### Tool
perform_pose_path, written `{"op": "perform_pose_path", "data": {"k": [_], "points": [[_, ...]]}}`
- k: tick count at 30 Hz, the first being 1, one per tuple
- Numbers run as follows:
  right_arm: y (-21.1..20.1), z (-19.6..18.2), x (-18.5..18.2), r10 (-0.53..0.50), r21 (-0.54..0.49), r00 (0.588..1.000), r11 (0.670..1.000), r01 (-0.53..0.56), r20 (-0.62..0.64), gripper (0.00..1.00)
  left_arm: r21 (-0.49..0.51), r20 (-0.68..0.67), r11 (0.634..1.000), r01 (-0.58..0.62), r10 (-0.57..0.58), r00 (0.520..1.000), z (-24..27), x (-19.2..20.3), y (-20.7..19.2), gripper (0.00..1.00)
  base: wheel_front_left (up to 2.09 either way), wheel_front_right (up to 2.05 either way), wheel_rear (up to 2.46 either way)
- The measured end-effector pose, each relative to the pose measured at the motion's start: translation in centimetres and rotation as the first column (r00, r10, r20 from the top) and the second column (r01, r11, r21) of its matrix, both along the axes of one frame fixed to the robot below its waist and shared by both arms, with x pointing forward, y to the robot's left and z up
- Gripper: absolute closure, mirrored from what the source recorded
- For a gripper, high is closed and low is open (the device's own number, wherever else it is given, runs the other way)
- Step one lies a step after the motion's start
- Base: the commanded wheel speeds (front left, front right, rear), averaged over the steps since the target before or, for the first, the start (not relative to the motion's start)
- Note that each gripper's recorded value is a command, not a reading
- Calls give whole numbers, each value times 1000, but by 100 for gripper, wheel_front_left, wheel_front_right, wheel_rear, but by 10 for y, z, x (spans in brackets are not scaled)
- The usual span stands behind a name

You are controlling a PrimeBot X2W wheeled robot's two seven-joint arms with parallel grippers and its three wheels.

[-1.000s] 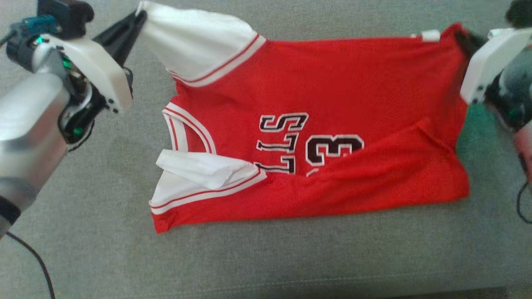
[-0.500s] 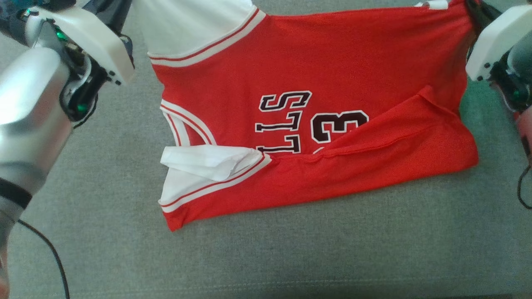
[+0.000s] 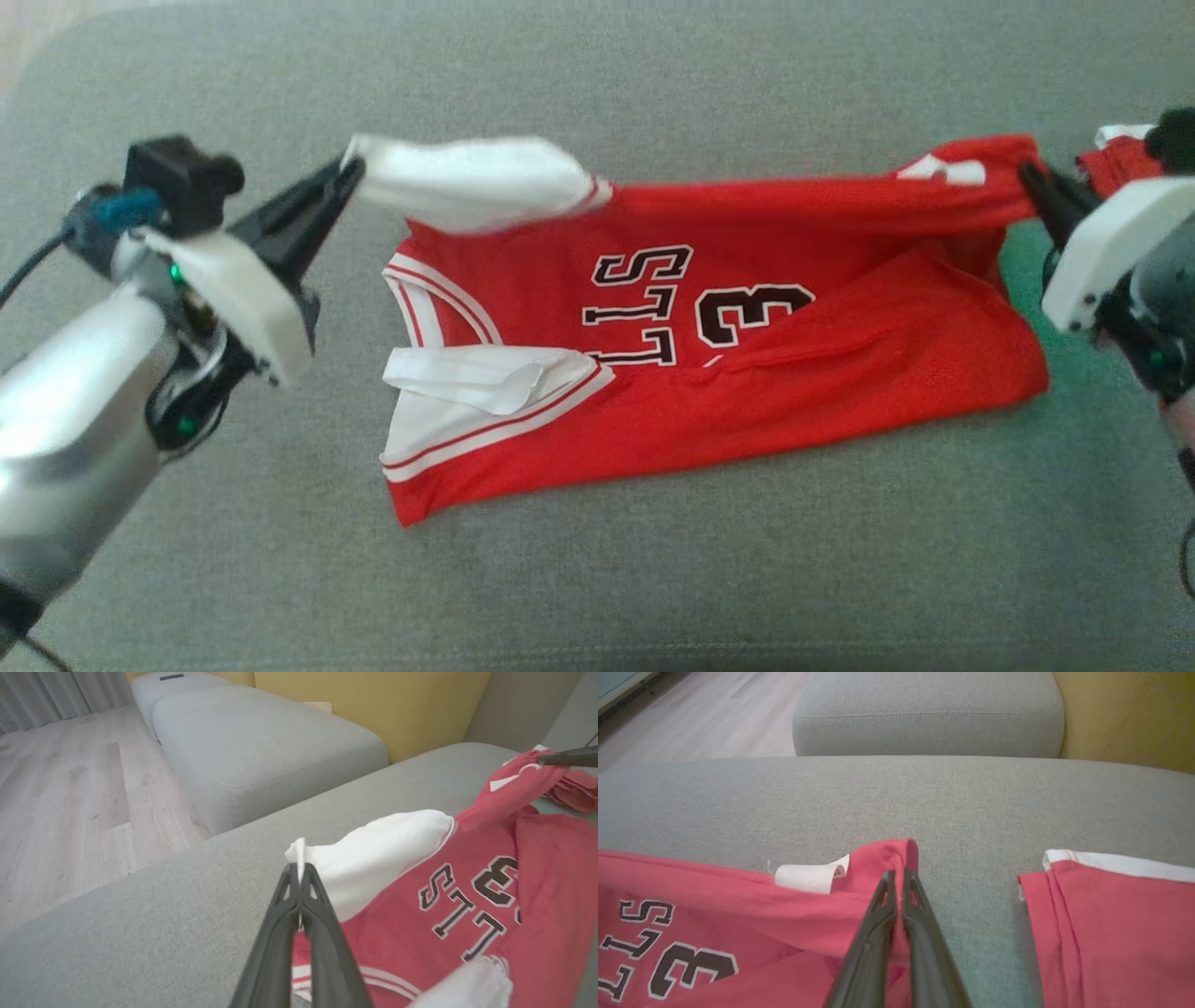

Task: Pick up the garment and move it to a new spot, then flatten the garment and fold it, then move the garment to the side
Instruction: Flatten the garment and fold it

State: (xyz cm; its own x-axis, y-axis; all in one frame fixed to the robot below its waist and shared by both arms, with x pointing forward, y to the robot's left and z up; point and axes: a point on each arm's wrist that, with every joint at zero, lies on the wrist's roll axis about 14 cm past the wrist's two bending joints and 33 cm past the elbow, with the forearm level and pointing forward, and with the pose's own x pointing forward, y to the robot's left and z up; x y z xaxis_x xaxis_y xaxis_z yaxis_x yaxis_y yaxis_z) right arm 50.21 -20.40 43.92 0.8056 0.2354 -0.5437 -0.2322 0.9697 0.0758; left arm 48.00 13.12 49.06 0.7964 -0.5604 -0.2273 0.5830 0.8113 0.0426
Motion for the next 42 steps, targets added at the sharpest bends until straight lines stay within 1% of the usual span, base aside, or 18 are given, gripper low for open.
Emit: {"op": "perform_pose_path", "data": {"k": [4,7,13,18,21,33,34,35,36,39,40,42], "points": [[-2,-7,-23,9,6,999,1000,-8,-45,100,3,-70,1000,31,-31,997,-9,-29,2,100,0,0,0],[-6,-15,-39,10,-3,995,1000,-10,-102,100,5,-143,998,68,-66,988,-21,-55,-1,100,0,0,0],[-7,-27,-63,25,-4,982,1000,-26,-189,100,-12,-285,994,110,-108,952,-36,-96,-3,100,0,0,0],[-11,-35,-80,32,-21,963,999,-39,-267,100,-8,-340,989,144,-138,930,-41,-114,-7,100,0,0,0],[-11,-39,-91,45,-33,948,998,-58,-315,100,-15,-350,986,166,-161,923,-41,-120,-13,100,0,0,0],[-16,-43,-112,44,-52,920,996,-69,-389,100,-16,-445,981,195,-182,877,-60,-141,-20,100,0,0,0],[-19,-44,-114,36,-58,918,996,-64,-395,44,-19,-451,981,194,-182,874,-61,-141,-21,60,0,0,0],[-21,-45,-116,30,-63,916,996,-60,-399,0,-20,-457,981,194,-182,871,-62,-142,-21,24,0,0,0],[-22,-46,-119,21,-60,913,997,-50,-406,0,-22,-459,980,196,-184,869,-63,-143,-23,0,0,0,0],[-22,-44,-123,12,-46,914,998,-33,-406,0,-15,-453,983,183,-170,875,-65,-143,-23,0,0,0,0],[-22,-40,-122,8,-37,920,999,-24,-392,0,-11,-442,985,170,-157,883,-64,-140,-22,0,0,0,0],[-21,-30,-116,-1,-22,940,1000,-7,-340,0,-10,-389,993,121,-115,914,-57,-127,-18,0,0,0,0]]}}
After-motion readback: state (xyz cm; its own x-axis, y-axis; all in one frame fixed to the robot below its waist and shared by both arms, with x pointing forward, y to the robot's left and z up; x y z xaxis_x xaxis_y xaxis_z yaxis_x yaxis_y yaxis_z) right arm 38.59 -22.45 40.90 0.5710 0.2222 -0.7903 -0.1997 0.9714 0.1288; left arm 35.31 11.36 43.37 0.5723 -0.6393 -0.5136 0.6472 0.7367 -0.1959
